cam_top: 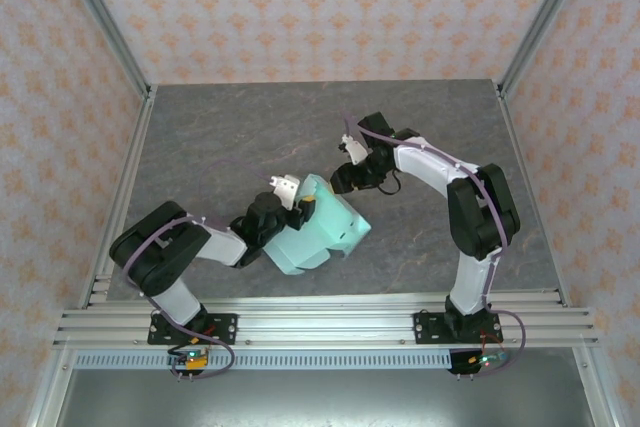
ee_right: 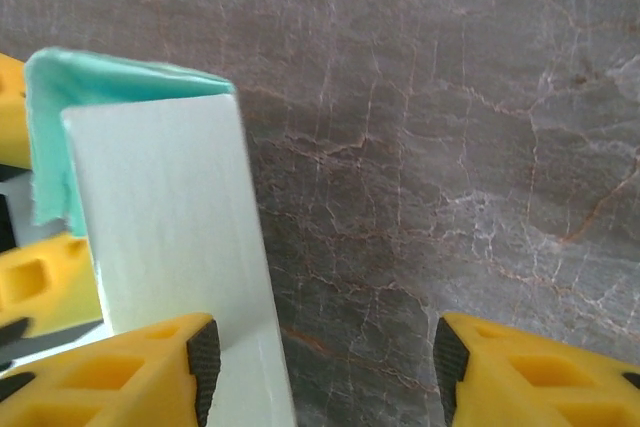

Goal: Fold the paper box

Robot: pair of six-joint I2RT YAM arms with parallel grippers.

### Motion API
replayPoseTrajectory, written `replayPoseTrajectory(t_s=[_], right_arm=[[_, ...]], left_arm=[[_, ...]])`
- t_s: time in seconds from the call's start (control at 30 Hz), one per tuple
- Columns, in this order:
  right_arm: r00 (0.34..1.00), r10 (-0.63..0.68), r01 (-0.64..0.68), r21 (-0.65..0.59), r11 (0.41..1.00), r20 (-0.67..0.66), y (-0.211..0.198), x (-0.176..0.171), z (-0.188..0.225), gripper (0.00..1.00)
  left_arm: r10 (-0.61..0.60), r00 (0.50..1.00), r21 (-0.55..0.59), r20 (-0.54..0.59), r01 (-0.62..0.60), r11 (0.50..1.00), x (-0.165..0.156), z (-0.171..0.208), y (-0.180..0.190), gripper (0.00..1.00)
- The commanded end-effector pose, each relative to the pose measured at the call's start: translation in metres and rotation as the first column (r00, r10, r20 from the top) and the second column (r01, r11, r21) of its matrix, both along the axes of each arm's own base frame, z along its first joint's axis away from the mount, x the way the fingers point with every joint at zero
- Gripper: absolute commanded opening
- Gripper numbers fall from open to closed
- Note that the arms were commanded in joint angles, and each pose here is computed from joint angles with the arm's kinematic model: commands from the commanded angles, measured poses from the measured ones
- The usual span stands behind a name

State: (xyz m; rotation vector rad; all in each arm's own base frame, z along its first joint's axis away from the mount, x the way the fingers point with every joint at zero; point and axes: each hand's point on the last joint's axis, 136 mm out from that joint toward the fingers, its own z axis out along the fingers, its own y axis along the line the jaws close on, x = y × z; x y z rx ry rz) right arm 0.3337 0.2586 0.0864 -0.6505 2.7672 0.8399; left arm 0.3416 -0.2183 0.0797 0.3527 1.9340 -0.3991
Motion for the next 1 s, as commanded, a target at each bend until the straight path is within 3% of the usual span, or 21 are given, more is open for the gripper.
replayPoseTrajectory(t_s=[0.0,0.33,0.63,0.77,0.83,0.97], right_arm=[[1.0,0.013,-0.013,-0.007,1.0,0.001,0.0,-0.009,0.002,0.6],[0.999,-0.016,0.014,0.049,0.999,0.033,0.01,0.003,0.021,0.67],[0.995,-0.044,0.039,0.051,0.998,0.089,0.01,0.014,0.045,0.67],[0.994,-0.017,0.012,0.046,0.999,0.11,0.011,0.01,0.047,0.68],[0.992,0.02,-0.021,0.01,1.0,0.126,0.014,0.004,0.043,0.68],[0.983,0.088,-0.071,-0.111,0.991,0.162,0.022,-0.006,0.03,0.68]], left_arm=[[0.037,0.998,0.0,0.045,-0.037,0.999,0.007,0.02,0.011,0.56],[0.018,1.0,-0.009,0.005,-0.018,1.0,0.014,0.016,0.015,0.53],[0.136,0.99,-0.186,0.038,-0.126,0.974,0.017,0.094,0.056,0.56],[0.252,0.967,-0.239,-0.037,-0.254,0.937,0.018,0.09,0.093,0.59],[0.351,0.929,-0.217,-0.118,-0.369,0.904,0.02,0.071,0.116,0.61],[0.382,0.884,-0.183,-0.27,-0.437,0.881,0.024,0.036,0.125,0.61]])
